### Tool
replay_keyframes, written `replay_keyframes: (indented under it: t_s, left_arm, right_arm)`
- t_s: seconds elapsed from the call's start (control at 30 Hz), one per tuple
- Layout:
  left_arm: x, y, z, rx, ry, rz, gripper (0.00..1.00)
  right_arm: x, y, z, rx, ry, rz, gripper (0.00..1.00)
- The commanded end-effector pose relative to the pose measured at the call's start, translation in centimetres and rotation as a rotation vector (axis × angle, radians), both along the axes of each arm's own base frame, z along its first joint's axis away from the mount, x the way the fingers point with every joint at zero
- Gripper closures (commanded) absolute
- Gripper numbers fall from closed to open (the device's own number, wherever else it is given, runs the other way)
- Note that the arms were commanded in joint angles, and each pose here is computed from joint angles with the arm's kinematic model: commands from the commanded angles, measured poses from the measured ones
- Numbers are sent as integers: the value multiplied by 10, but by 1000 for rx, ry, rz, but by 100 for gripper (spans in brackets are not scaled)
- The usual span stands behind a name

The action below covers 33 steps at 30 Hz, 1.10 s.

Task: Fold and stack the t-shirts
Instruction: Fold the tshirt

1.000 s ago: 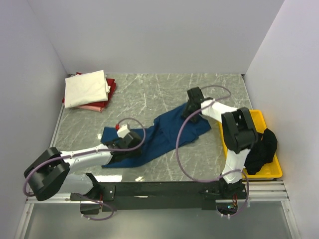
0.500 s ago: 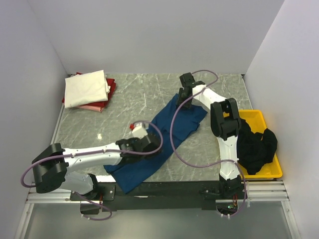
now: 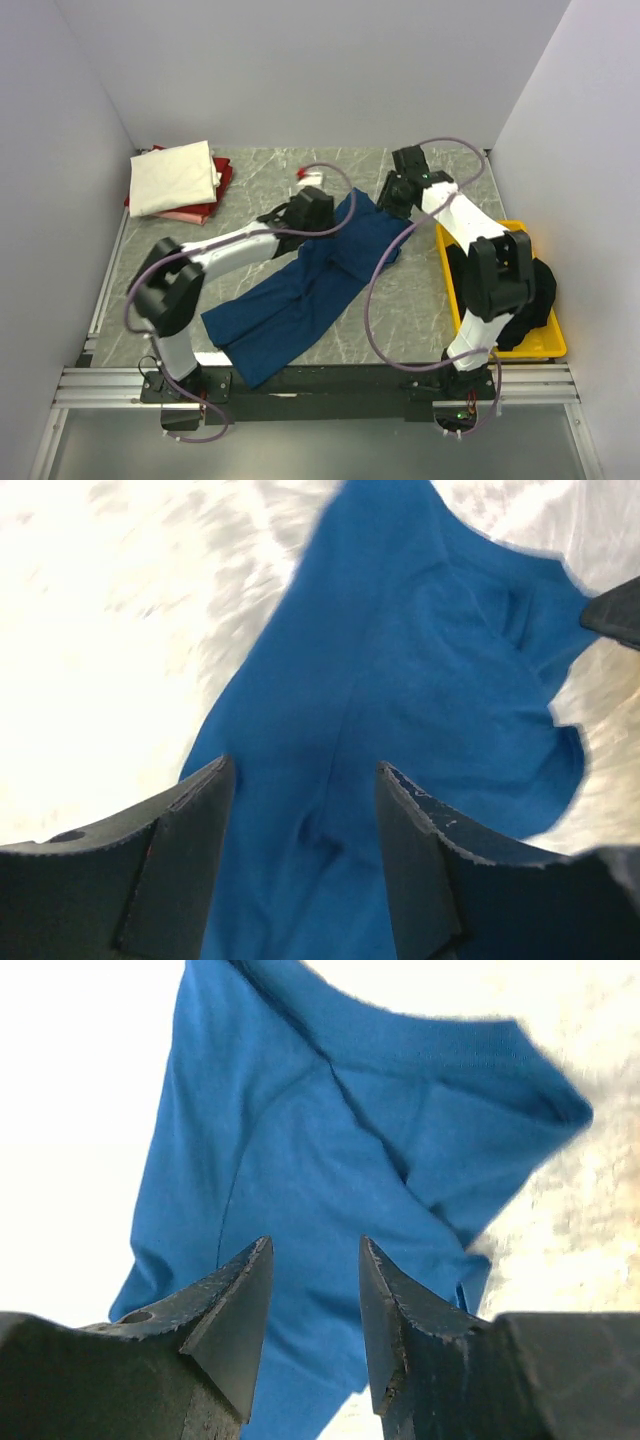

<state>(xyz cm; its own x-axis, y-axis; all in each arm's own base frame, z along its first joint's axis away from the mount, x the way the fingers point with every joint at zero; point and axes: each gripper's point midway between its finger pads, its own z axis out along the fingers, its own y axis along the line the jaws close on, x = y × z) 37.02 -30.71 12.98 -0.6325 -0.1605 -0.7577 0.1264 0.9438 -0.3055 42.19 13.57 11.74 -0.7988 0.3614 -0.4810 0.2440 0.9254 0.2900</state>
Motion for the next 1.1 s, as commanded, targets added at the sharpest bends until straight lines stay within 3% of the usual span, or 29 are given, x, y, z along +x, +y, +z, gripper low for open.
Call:
replay_keyframes:
  t_s: [0.0, 0.1, 0.33, 0.57, 0.77, 0.87, 1.0, 1.07]
  left_arm:
    - [35, -35, 16, 142, -145, -253, 36]
    - [51, -42, -14, 185, -95, -316, 35]
    - [88, -53, -37, 253, -86, -370, 34]
    - [109, -60, -69, 201, -25, -435, 34]
    - [127, -62, -77, 144, -19, -429, 36]
    - [144, -62, -83, 114, -9, -383, 46]
    - [171, -45, -84, 90, -8, -262, 74]
    - [195, -23, -80, 71, -18, -148, 81]
  right_arm:
    - [-18, 6, -18, 59, 9, 1, 53]
    - [-29, 6, -38, 69, 42, 6, 53]
    - [-54, -15, -66, 16, 86, -45, 53]
    - [-67, -35, -97, -49, 141, -94, 53]
    - [-50, -46, -104, -41, 158, -121, 53]
    - [-24, -43, -98, -45, 154, -109, 54]
    - [13, -38, -83, -55, 140, -92, 51]
    - [44, -38, -63, -70, 86, -100, 40]
